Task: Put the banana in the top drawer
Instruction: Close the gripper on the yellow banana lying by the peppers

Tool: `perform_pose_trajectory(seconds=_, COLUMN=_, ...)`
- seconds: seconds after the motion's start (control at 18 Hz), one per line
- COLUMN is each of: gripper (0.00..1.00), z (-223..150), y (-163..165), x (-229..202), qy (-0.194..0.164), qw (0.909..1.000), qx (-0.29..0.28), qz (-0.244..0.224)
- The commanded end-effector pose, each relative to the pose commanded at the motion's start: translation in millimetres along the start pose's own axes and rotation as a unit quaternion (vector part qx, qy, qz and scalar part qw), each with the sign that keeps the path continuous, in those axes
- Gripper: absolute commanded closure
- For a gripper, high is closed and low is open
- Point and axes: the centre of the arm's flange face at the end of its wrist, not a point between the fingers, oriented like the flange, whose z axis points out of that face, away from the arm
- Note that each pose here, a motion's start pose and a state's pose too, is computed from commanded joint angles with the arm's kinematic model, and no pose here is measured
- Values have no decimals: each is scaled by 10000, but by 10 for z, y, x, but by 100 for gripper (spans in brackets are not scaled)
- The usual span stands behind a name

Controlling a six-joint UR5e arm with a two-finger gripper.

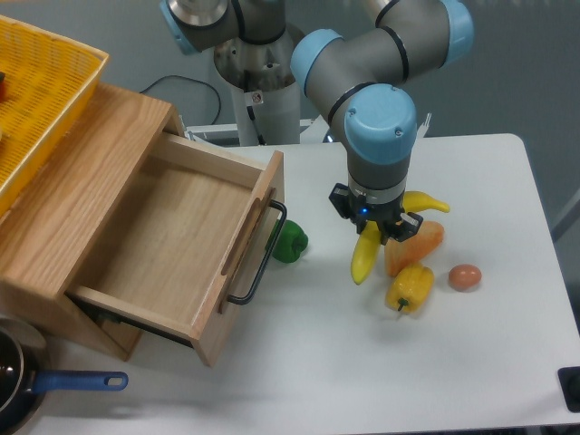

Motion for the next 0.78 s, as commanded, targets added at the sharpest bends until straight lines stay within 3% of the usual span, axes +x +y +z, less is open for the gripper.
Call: perform_pose_trajectory(seconds=0.78, gripper=64, z=-295, y=83, x=-12, qy=-90, qw=9992, qx=53, qz=-378)
